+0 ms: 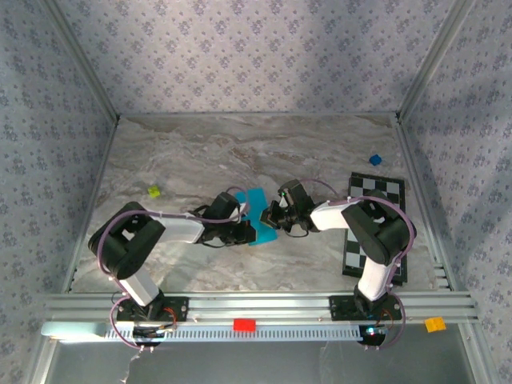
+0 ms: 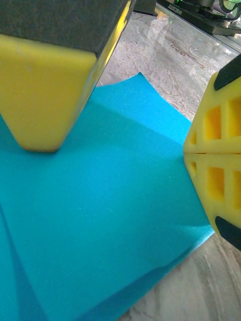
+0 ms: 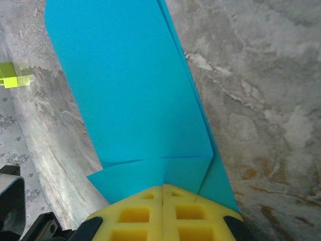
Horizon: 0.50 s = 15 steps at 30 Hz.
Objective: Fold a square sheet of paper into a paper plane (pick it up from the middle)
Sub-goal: Fold the triangle a second time at the center of the table.
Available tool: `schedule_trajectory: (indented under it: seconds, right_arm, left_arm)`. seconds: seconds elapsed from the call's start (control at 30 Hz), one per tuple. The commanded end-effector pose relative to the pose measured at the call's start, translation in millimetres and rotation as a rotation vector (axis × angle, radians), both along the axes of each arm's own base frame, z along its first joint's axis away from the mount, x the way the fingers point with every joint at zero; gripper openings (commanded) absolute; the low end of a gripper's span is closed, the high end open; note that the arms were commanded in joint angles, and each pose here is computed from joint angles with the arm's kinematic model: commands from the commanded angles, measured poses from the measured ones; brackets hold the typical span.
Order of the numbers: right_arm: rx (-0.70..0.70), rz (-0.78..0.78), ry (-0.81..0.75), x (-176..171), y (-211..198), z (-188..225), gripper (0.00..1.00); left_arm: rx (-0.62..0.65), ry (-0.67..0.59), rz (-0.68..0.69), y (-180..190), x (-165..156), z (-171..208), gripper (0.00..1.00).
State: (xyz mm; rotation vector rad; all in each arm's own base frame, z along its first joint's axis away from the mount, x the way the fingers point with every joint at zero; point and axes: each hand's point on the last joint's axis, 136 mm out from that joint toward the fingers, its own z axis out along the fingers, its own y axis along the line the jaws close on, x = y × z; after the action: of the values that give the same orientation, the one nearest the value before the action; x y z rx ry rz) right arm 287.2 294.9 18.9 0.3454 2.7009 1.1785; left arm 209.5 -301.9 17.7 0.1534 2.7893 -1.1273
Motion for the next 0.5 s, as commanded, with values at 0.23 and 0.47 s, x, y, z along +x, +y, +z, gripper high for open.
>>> schedule_trajectory:
  seconds: [0.23,0.47]
  right_arm:
    - [-0.208,-0.039,0.155,-30,-42,-59,0.00]
    - [-0.206,-0.040,0.156,-29,-42,-59,0.00]
  left_arm:
    - [0.069,0.104,-0.002,27,-34,-17,0.07]
    - [0.033,0.100,-0.032,20,-35,-8,0.08]
